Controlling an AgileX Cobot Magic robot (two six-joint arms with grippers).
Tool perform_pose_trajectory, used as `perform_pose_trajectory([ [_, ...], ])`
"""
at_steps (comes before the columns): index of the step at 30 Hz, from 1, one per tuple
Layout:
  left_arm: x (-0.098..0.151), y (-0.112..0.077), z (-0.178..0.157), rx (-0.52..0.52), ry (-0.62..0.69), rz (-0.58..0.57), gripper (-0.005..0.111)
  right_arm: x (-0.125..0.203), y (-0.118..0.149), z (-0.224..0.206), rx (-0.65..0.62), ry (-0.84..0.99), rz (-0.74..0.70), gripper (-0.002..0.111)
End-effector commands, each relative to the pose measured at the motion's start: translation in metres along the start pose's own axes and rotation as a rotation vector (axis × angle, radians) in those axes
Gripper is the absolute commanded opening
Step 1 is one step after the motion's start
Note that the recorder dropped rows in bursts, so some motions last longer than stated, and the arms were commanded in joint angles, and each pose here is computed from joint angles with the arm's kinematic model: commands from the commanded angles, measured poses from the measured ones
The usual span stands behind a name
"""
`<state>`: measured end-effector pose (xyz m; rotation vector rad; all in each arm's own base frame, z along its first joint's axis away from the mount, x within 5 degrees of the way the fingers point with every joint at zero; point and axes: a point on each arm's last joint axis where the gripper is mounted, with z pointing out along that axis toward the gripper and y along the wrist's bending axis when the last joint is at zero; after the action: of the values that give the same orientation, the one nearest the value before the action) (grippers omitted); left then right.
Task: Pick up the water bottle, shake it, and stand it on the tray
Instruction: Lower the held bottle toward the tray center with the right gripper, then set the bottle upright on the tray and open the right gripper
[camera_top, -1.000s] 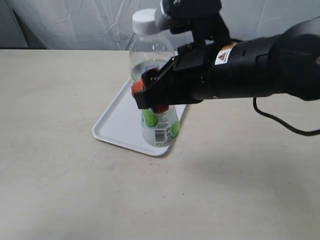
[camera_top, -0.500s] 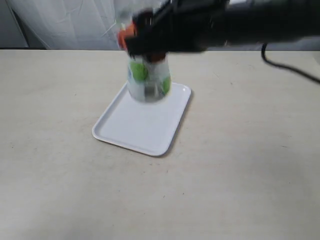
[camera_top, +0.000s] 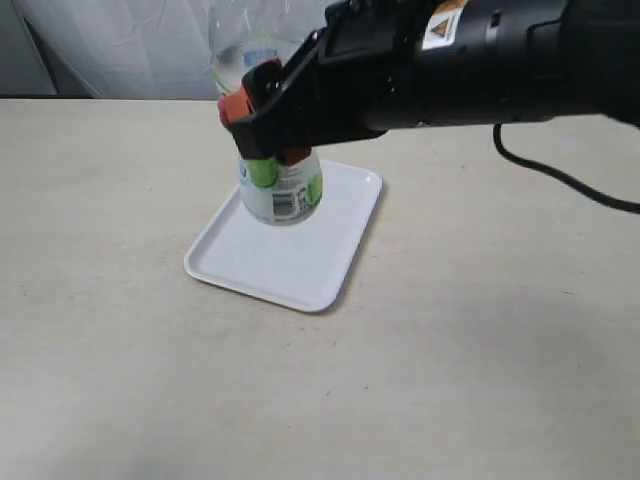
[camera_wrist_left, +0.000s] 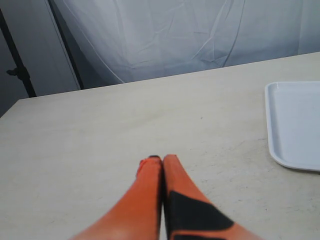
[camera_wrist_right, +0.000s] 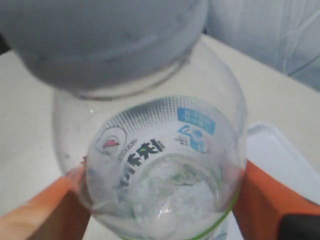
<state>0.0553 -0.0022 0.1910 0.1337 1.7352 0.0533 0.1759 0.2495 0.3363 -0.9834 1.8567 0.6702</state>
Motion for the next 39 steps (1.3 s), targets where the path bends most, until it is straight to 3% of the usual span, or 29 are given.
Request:
perform_pose_trajectory([
  [1,0.0,0.0,0.0,-0.001,-0.01,0.0,0.0,-0.01,0.0,-0.011,0.009,-0.045,-0.018,-0.001],
  [5,0.0,0.0,0.0,-0.001,-0.01,0.0,0.0,0.011,0.005,0.003,-0.032,0.108,0.027,-0.001],
  [11,0.0,0.0,0.0,-0.001,-0.01,0.0,0.0,-0.002,0.0,0.0,0.015,-0.044,0.007,-0.001],
  [15,0.0,0.0,0.0,-0.001,-0.01,0.0,0.0,0.001,0.001,0.003,0.011,-0.018,0.008,-0.001],
  [26,0.0,0.0,0.0,-0.001,-0.01,0.0,0.0,0.038,-0.026,0.08,0.163,-0.154,-0.063,-0.001],
  [31,0.0,0.0,0.0,-0.001,-0.01,0.0,0.0,0.072,-0.058,0.111,0.249,-0.067,0.024,-0.001],
  [36,0.0,0.0,0.0,-0.001,-0.01,0.002,0.0,0.088,-0.063,0.131,0.27,-0.091,-0.004,-0.001],
  [39,0.0,0.0,0.0,-0.001,-0.01,0.002,0.0,0.093,-0.064,0.137,0.275,-0.113,0.087,-0.001],
])
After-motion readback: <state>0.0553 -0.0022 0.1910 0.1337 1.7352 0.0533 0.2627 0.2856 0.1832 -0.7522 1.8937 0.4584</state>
